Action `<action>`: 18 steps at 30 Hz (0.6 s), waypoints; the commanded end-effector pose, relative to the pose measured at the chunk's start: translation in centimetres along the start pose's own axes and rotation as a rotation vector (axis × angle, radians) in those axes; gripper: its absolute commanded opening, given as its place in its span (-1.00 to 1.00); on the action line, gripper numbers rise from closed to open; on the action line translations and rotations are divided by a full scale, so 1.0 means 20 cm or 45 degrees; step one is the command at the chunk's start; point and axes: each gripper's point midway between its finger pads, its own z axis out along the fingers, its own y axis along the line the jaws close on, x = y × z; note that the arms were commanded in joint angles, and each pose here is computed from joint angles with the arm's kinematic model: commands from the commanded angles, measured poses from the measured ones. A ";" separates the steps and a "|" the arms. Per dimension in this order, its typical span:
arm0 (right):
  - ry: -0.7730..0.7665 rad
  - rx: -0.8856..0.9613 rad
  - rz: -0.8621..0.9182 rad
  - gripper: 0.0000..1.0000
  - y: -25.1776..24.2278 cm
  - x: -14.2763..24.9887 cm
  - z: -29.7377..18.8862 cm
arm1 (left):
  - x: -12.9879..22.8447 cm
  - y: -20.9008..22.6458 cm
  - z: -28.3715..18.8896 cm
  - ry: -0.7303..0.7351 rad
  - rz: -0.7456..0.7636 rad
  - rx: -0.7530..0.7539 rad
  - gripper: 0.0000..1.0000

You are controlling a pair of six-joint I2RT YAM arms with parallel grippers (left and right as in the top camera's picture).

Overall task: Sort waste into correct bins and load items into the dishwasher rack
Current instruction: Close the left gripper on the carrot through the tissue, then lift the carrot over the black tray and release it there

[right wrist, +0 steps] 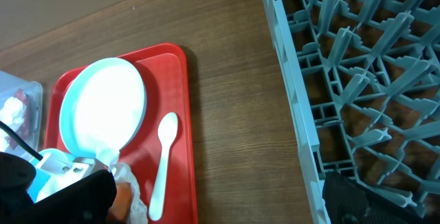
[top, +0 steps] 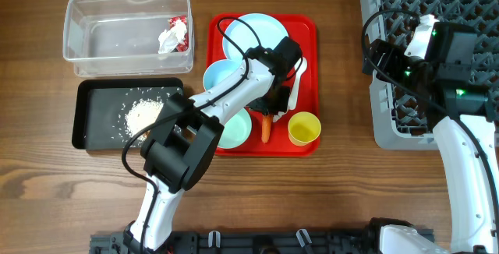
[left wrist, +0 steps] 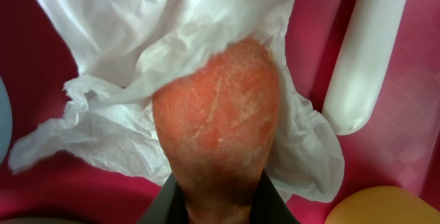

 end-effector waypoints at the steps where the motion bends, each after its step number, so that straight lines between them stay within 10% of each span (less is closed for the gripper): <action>1: -0.019 0.019 -0.014 1.00 -0.01 -0.04 -0.01 | 0.00 0.03 0.02 0.011 -0.009 -0.026 -0.82; 18: -0.028 0.017 -0.016 0.99 -0.01 -0.04 -0.01 | -0.18 0.02 -0.47 -0.112 -0.002 0.023 -0.92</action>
